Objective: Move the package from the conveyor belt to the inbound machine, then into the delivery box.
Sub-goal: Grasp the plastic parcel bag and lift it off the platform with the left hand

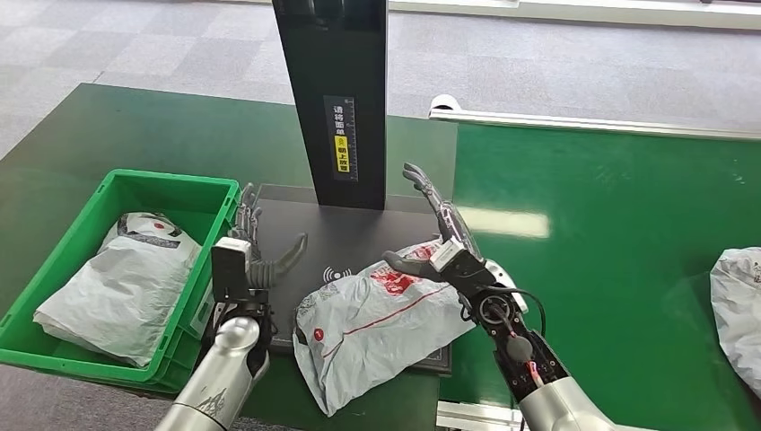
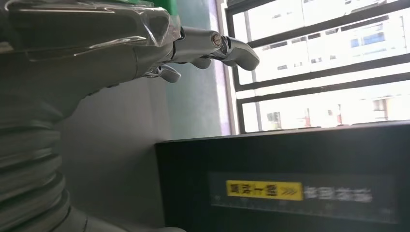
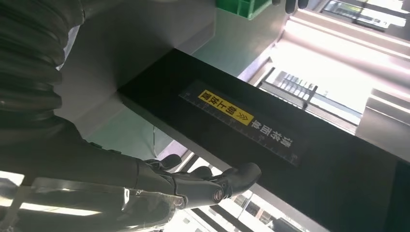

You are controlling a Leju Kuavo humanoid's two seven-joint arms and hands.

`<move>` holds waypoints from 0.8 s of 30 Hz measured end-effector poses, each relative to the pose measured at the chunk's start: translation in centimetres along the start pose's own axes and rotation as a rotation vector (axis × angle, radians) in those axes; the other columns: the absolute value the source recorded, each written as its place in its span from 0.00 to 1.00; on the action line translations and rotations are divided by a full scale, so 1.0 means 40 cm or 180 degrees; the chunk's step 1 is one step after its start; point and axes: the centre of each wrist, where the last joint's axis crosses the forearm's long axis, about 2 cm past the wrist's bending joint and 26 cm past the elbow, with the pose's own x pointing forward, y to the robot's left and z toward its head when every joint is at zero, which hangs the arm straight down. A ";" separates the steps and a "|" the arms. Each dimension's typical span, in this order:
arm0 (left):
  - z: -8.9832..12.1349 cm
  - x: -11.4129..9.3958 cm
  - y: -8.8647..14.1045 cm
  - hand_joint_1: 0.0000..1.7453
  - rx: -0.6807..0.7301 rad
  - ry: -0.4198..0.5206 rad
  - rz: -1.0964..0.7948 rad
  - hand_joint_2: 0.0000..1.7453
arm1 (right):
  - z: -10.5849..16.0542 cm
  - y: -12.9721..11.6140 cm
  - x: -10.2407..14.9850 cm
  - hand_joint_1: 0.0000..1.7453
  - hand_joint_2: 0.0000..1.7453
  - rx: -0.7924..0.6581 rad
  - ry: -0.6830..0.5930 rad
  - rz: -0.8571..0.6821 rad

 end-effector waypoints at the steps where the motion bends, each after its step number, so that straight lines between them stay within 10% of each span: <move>1: -0.011 0.005 0.006 0.00 -0.0019 -0.0029 0.0114 1.00 | 0.002 -0.005 -0.002 0.00 1.00 -0.0052 -0.0031 -0.0070; 13: 0.036 0.147 -0.006 0.00 -0.0752 -0.0777 0.1042 1.00 | 0.186 -0.098 0.015 0.00 1.00 -0.0936 0.0303 -0.0662; 24: 0.097 0.201 -0.014 0.00 -0.1774 -0.0862 -0.0106 1.00 | 0.431 -0.082 0.026 0.00 1.00 -0.1332 0.0717 -0.0394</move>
